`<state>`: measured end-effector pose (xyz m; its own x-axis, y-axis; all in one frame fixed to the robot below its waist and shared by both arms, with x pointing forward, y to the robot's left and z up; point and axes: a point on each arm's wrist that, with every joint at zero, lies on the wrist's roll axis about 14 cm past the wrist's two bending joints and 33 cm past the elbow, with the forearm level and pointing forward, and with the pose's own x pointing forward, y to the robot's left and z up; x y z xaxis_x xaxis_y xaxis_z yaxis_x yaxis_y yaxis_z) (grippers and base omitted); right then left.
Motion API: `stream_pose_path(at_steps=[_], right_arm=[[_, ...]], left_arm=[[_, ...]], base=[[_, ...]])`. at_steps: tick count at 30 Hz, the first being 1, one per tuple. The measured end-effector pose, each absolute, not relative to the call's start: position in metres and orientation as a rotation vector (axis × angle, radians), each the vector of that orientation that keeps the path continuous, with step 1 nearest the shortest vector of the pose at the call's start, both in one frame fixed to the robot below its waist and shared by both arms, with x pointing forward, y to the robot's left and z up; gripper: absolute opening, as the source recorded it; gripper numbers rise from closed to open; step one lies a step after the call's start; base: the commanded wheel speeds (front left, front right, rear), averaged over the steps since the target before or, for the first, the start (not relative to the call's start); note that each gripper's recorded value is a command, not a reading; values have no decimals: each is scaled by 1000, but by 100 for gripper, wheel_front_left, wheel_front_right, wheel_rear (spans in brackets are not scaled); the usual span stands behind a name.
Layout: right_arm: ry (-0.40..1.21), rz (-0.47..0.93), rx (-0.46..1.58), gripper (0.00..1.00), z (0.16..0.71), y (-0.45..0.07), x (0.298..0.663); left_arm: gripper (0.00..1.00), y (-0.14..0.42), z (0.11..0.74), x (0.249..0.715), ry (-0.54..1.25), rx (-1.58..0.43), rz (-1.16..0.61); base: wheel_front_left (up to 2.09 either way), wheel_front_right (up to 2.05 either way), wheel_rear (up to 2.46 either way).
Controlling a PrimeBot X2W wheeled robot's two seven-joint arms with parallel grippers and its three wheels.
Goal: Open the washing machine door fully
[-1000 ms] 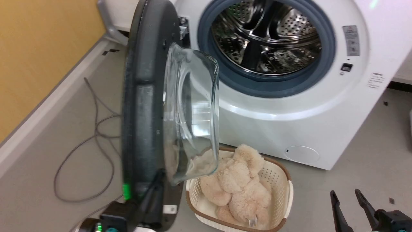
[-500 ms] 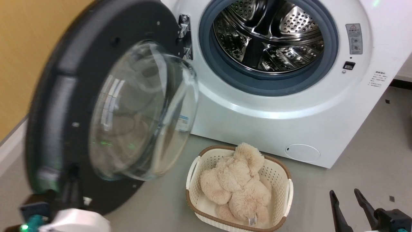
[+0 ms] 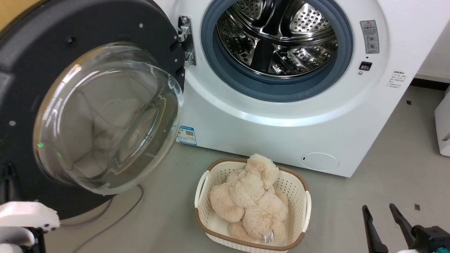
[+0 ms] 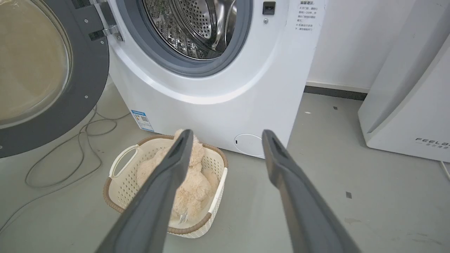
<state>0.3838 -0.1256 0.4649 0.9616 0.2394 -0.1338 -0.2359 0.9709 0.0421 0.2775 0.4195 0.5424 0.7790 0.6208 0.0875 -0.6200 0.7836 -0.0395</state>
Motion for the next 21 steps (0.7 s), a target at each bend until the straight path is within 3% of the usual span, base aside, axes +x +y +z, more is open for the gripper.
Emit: stream_pose_path(at_steps=[11,21], right_arm=[[130,217,25,100,469,-134,381],[96,210,23,100,481,-136,377]], left_arm=[[0,442,529,280,-75,-9,721],[0,409,507,268,-57,-60,684]], base=[[0,0,0],[0,0,0]])
